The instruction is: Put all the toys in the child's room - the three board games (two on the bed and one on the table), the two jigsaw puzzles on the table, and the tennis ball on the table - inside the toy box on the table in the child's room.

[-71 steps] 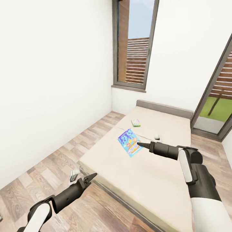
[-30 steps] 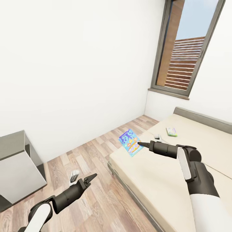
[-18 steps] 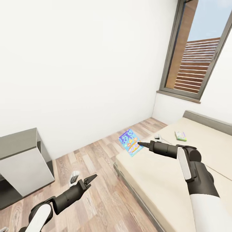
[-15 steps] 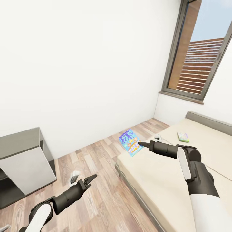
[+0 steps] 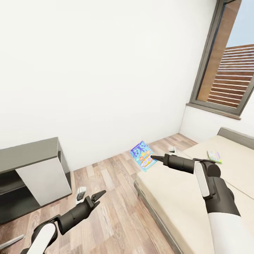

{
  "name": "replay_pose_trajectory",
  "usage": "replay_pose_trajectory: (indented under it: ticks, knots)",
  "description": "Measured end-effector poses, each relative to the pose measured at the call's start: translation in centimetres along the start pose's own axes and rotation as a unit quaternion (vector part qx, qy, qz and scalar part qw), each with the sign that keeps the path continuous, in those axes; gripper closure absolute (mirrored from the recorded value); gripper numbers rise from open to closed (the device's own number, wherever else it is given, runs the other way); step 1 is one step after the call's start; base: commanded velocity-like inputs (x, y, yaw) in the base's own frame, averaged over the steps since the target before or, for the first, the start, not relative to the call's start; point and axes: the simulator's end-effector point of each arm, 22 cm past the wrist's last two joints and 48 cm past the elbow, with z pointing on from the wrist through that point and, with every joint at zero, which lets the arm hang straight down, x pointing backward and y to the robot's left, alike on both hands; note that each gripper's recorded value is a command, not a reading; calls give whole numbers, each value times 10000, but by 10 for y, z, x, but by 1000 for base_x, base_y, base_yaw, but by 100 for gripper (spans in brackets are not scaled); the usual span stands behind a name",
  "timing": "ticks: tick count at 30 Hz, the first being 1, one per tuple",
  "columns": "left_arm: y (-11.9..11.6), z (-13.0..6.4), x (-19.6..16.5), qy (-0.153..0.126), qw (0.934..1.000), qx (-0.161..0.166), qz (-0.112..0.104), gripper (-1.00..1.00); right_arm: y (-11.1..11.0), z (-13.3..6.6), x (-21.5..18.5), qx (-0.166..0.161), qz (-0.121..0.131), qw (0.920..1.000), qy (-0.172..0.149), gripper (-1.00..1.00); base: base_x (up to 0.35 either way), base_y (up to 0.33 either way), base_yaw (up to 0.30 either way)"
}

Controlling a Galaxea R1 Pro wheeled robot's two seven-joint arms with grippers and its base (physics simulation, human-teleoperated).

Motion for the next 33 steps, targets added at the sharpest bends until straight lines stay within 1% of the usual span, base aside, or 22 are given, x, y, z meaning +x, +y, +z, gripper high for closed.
replay_pose_trajectory:
  ticks: [7,17,28,33]
  knots:
    - [-5,-1,-1,-19,10000,63,-22,-100,5,-2,-3,-12,-52,10000,-27,100,0,0,210]
    - [-10,-3,-4,-54,9999,100,11,-100,13,-4,-7,-58,-101,9999,-69,100,7,0,190]
    - [-11,-5,-8,-164,9998,99,54,-100,15,-6,-8,-49,-120,9999,-83,100,259,0,196]
    - [-8,-6,-10,-197,9998,74,53,-100,12,-5,-7,-37,-98,9999,-81,100,323,0,110]
